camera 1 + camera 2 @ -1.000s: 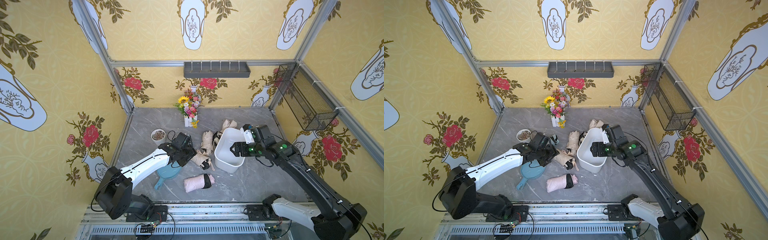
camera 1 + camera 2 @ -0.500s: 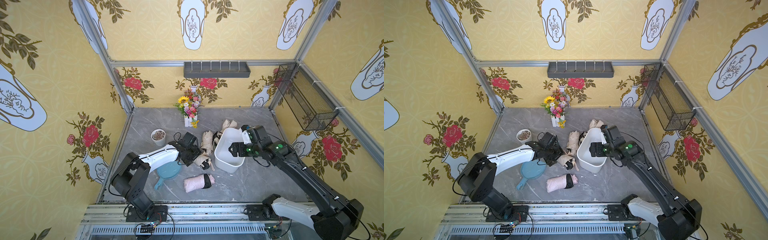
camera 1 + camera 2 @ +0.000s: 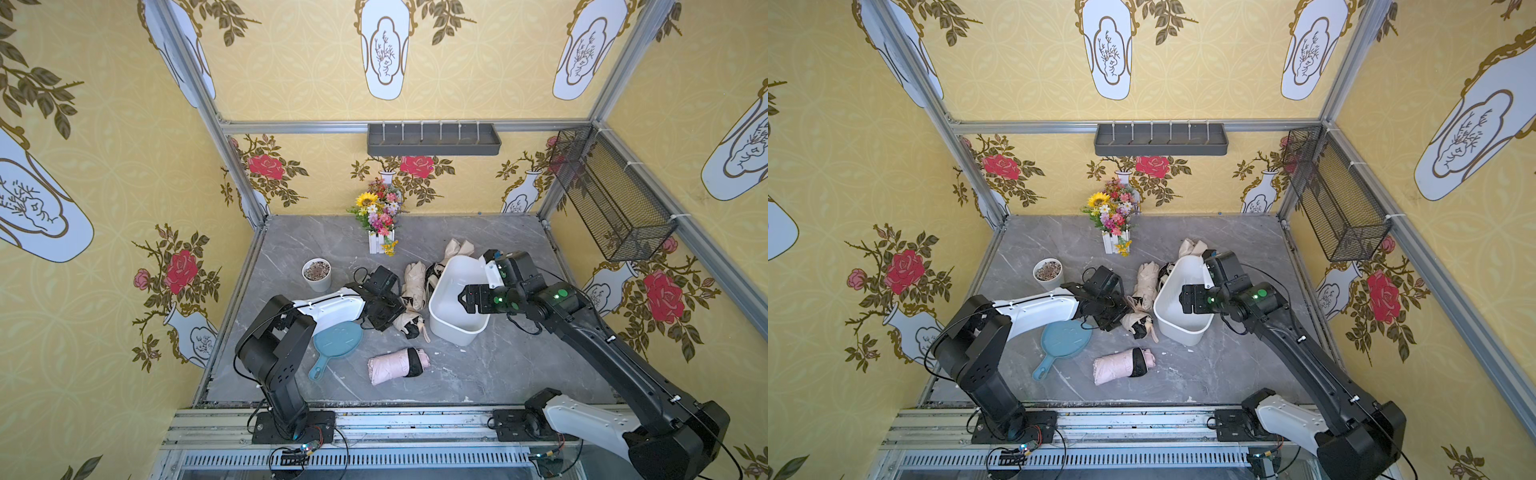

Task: Put the umbrella into the storage box
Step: Pick up the umbrella from the center of the board.

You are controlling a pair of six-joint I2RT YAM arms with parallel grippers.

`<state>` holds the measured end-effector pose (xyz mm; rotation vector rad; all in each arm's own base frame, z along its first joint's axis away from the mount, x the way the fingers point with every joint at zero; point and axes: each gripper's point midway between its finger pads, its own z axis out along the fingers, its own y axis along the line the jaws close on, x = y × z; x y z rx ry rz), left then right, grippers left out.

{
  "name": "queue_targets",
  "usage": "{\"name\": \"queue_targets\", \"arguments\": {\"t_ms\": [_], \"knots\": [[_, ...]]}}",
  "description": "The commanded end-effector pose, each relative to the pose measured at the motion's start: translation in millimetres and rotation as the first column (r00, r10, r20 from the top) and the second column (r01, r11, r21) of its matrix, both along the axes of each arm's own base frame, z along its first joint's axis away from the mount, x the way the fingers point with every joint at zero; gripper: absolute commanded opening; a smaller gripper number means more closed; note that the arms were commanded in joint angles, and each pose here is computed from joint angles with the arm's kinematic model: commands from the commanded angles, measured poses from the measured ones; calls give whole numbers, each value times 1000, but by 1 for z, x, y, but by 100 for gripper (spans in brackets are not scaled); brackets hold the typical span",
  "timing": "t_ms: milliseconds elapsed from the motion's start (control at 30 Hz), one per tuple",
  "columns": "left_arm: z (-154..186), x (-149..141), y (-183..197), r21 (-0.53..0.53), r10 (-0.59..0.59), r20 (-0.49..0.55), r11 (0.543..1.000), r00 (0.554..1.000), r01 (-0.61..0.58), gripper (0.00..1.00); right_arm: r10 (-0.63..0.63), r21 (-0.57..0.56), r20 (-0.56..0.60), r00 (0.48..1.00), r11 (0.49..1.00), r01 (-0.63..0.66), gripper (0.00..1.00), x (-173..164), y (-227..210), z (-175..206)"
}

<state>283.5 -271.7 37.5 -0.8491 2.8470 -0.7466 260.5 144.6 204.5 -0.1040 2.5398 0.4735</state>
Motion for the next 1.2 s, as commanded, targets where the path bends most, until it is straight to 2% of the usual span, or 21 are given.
{"name": "queue_targets", "arguments": {"t_ms": [0, 133, 300, 533, 667, 867, 1000, 1167], "knots": [[-12, -7, 6, 34, -11, -27, 999, 1000, 12, 51, -18, 6, 3, 1000, 1000, 17, 93, 3, 0, 3], [-8, -8, 8, 34, -16, -17, 999, 1000, 17, 43, -30, 6, 13, 999, 1000, 30, 93, 3, -2, 9], [9, -8, 13, 39, -13, 23, 999, 1000, 12, 38, -40, -3, 8, 999, 999, 40, 93, 0, -6, 9], [50, -8, 25, 55, -29, 111, 998, 993, 23, 34, -83, 4, -19, 996, 997, 83, 93, -2, -14, 2], [85, -4, 30, 79, -59, 185, 996, 981, 45, 32, -113, 35, -44, 993, 993, 115, 93, -2, -24, 1], [142, 7, 22, 78, -122, 288, 992, 950, 104, 26, -170, 93, -59, 984, 980, 175, 92, -1, -48, 11], [180, 11, 4, 76, -187, 366, 982, 912, 171, 22, -179, 109, -61, 982, 977, 184, 92, -4, -53, 16], [218, 12, -29, 61, -273, 458, 959, 846, 276, 22, -99, 214, -47, 994, 971, 107, 92, -6, -35, 30]]}}
